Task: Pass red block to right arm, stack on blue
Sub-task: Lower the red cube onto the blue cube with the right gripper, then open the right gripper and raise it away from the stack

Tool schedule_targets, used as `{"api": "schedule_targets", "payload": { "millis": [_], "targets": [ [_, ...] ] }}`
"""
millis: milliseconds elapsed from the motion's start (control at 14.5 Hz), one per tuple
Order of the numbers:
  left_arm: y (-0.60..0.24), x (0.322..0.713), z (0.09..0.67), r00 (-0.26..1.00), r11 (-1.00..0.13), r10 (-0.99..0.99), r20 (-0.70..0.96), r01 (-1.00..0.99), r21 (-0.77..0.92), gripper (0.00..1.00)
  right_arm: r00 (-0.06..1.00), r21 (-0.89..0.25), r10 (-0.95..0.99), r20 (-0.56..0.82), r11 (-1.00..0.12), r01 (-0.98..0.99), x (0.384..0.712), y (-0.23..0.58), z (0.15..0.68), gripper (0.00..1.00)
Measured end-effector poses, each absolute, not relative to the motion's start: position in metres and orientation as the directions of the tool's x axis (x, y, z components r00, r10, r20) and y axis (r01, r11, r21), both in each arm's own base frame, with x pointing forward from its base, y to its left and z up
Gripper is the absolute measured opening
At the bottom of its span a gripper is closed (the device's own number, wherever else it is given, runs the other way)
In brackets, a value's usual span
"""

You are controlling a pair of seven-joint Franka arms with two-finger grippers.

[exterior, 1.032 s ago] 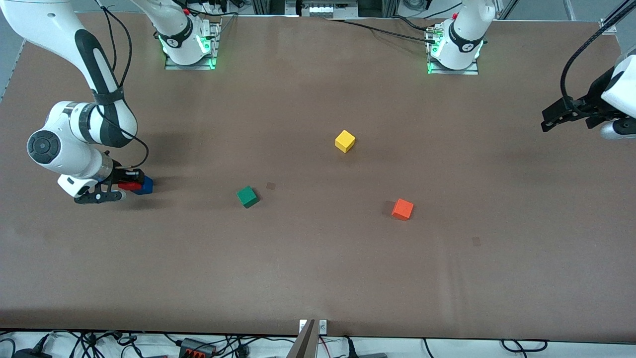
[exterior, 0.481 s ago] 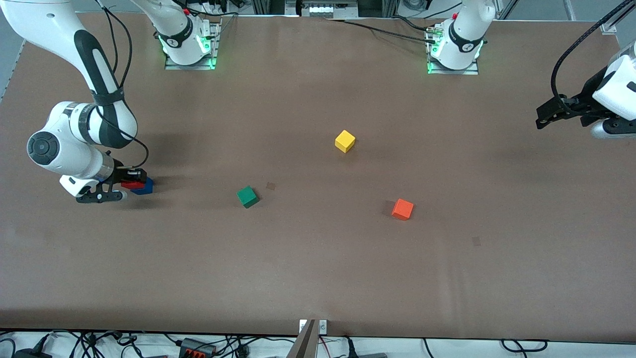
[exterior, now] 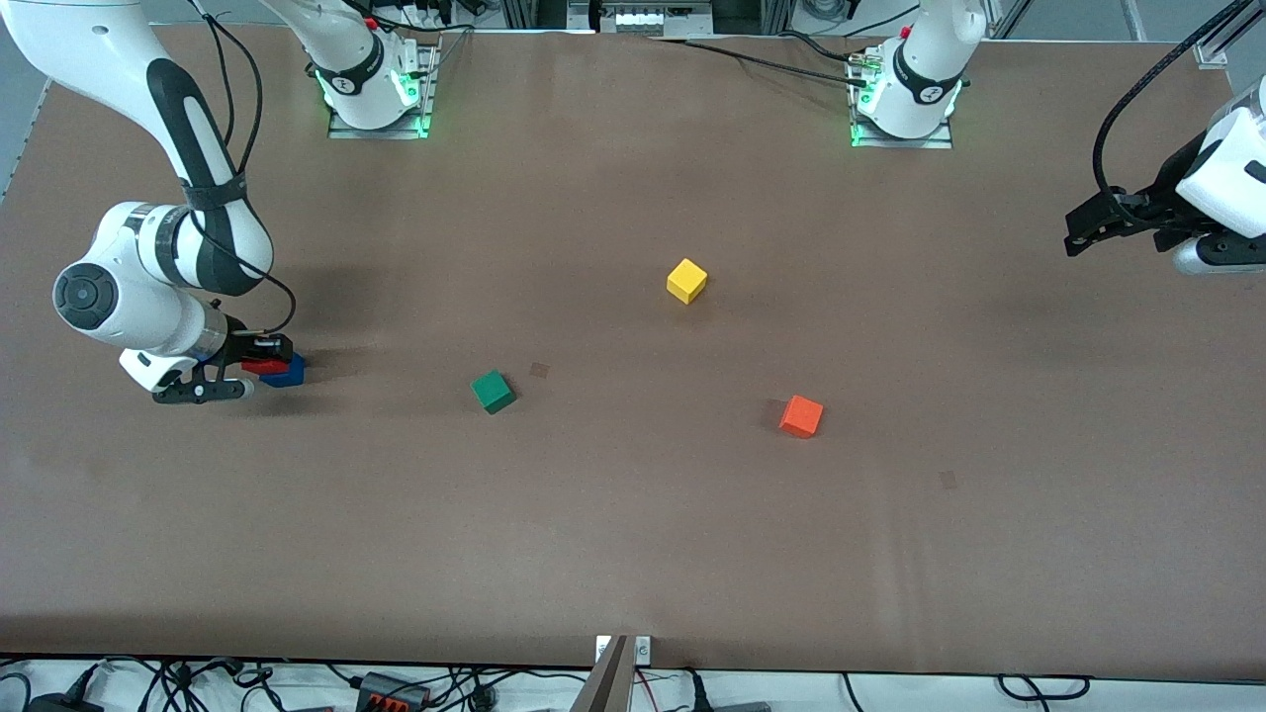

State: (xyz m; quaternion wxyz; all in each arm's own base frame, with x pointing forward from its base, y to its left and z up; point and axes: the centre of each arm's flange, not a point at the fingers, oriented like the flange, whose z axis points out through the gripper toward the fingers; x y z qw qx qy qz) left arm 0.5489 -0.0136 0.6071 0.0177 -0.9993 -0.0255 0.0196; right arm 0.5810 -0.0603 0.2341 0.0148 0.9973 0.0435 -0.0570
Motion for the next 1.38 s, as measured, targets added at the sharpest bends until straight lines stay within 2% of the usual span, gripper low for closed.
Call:
{"api": "schedule_targets", "payload": {
  "millis": [138, 206, 481, 550, 894, 1375],
  "targets": [
    [-0.014, 0.549, 0.607, 0.998, -0.998, 0.051, -0.038, 0.049, -0.036, 1.00, 0.990, 0.024, 0.085, -0.116, -0.996, 0.089, 0.581, -0.060, 0.234, 0.56],
    [-0.014, 0.549, 0.607, 0.998, -0.998, 0.050, -0.040, 0.049, -0.037, 1.00, 0.990, 0.025, 0.085, -0.115, -0.996, 0.089, 0.581, -0.060, 0.234, 0.60],
    [-0.015, 0.545, 0.605, 0.996, -0.998, 0.051, -0.069, 0.048, -0.039, 1.00, 0.990, 0.023, 0.083, -0.118, -0.996, 0.086, 0.584, -0.060, 0.241, 0.96],
    [-0.015, 0.545, 0.605, 0.996, -0.998, 0.051, -0.071, 0.048, -0.039, 1.00, 0.988, 0.019, 0.079, -0.130, -0.996, 0.082, 0.584, -0.060, 0.244, 1.00],
    [-0.015, 0.545, 0.605, 0.996, -0.998, 0.051, -0.072, 0.048, -0.039, 1.00, 0.986, 0.009, 0.023, -0.166, -1.000, 0.025, 0.585, -0.056, 0.309, 1.00],
    [-0.015, 0.545, 0.605, 0.996, -0.998, 0.050, -0.072, 0.047, -0.039, 1.00, 0.965, 0.020, -0.107, -0.241, -0.994, -0.105, 0.591, -0.051, 0.447, 1.00]
  ]
}}
